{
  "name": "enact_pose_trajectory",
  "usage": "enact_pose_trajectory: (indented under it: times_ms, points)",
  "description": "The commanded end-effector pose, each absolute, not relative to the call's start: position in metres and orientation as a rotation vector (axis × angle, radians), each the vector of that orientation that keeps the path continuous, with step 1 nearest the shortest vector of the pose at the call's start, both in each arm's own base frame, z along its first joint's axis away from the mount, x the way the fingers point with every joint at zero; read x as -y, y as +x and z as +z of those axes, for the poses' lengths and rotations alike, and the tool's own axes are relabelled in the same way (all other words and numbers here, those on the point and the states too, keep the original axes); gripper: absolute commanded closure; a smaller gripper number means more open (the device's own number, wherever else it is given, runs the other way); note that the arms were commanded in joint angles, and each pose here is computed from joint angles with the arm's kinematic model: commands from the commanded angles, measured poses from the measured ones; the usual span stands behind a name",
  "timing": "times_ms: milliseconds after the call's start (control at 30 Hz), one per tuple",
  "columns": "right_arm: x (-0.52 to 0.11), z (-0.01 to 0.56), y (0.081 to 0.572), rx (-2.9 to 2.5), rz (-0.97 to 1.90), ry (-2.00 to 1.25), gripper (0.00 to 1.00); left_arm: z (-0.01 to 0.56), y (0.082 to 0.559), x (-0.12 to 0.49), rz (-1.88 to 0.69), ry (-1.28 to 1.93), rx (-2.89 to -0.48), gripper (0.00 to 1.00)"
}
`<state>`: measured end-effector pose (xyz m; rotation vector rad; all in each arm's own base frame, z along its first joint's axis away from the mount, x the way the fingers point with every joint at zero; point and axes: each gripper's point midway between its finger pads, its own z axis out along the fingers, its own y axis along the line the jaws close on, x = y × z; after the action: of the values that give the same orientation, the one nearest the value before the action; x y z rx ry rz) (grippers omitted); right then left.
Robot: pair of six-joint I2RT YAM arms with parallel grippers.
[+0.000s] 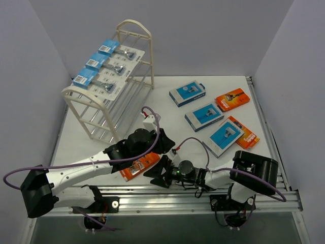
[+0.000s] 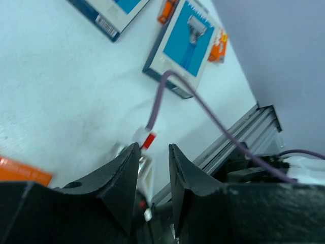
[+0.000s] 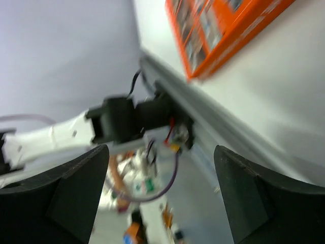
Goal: Place and organize the shaving razors onto the shelf
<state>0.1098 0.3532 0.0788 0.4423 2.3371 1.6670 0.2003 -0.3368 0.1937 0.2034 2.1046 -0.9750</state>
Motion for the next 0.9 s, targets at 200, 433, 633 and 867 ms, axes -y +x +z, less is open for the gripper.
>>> enact_pose_trajectory:
  times_ms: [200,433,633,867]
  points:
    - [-0.374,0.175,0.072,-2.046,2.169,0.225,0.2,0.251,0.206,0.335,-1.057,0.152,-1.933,0.59]
    - [-0.372,0.141,0.084,-2.225,1.807,0.159,0.16,0.227,0.199,0.282,-0.903,0.058,-2.011,0.47]
    - [-0.353,0.132,0.117,-2.271,1.409,0.167,0.12,0.174,0.192,0.229,-0.728,-0.136,-2.16,0.44]
    - [-0.349,0.116,0.141,-2.292,1.281,0.18,0.11,0.133,0.19,0.189,-0.595,-0.291,-2.256,0.44]
